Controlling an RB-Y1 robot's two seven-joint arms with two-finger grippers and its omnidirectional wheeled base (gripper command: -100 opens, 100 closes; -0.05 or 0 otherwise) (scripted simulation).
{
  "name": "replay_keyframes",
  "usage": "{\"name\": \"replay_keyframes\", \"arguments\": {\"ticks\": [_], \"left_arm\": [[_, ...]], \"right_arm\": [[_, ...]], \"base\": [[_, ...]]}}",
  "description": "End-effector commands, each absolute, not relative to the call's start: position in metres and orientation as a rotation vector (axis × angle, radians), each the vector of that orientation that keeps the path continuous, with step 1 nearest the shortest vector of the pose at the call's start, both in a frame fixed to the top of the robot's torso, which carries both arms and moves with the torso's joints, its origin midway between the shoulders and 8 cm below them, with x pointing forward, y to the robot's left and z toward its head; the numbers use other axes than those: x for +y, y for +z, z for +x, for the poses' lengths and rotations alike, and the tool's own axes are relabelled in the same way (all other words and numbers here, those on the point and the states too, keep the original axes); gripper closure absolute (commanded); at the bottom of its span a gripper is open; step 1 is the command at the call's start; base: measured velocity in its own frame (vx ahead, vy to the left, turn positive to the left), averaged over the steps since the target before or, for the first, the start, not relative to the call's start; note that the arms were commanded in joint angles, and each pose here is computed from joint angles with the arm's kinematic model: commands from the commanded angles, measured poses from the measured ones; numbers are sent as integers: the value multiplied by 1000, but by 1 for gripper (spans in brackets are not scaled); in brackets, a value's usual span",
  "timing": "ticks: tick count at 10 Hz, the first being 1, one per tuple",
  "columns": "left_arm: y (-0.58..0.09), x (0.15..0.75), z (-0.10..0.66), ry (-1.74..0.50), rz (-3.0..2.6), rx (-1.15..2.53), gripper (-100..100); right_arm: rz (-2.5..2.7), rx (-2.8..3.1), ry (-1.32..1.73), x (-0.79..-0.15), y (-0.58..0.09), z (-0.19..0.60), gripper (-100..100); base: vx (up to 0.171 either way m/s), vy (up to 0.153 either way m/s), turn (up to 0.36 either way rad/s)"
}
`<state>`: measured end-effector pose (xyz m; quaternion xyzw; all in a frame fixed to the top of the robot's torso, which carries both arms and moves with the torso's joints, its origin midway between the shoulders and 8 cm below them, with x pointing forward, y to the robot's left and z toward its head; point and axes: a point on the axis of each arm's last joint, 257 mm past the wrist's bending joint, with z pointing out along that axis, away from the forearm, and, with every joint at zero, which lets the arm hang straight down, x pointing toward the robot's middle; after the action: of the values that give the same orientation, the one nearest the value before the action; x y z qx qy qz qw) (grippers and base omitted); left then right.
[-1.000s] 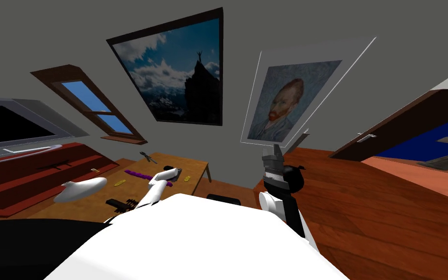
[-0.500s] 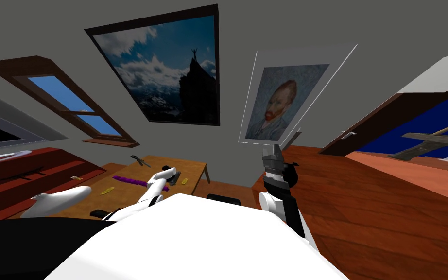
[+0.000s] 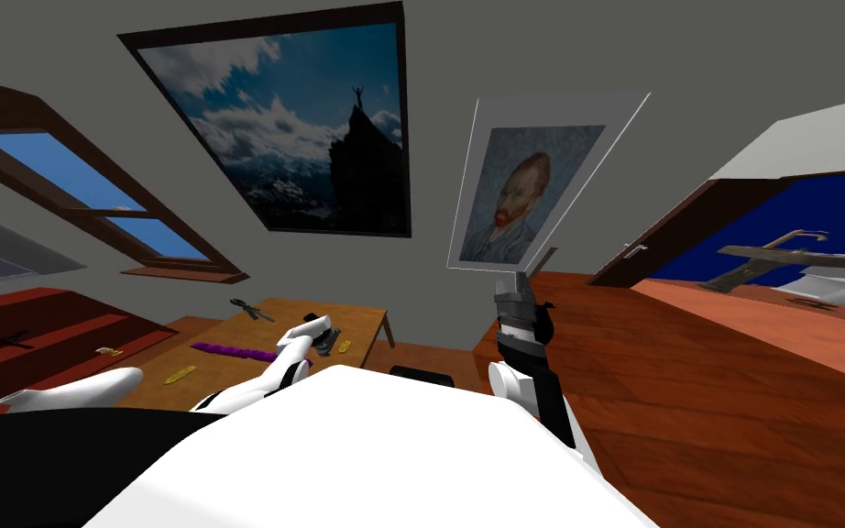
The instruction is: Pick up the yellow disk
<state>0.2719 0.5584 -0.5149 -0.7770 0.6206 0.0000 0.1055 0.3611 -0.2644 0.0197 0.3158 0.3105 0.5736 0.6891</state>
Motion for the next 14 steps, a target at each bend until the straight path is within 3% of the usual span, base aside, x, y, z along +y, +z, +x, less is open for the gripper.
{"name": "replay_keyframes", "arguments": {"ticks": [1, 9, 10, 11, 14], "left_arm": [[-519, 552, 263, -2, -2345, 1851, -100], [-530, 521, 236, -30, -2519, 1923, -100], [-530, 520, 235, -30, -2521, 1925, 0], [-540, 510, 234, -31, -2521, 1925, -100], [-555, 495, 232, -33, -2521, 1926, -100]], "right_arm": [[707, 695, 1283, -264, 20, 361, 0], [707, 695, 1283, -264, 20, 361, 0], [707, 695, 1283, -264, 20, 361, 0], [707, 695, 1283, -264, 20, 361, 0], [706, 695, 1283, -264, 20, 361, 0]], "base": [[10, 10, -81], [8, 11, -71], [0, 0, 0], [4, 32, -1], [9, 57, -4]]}}
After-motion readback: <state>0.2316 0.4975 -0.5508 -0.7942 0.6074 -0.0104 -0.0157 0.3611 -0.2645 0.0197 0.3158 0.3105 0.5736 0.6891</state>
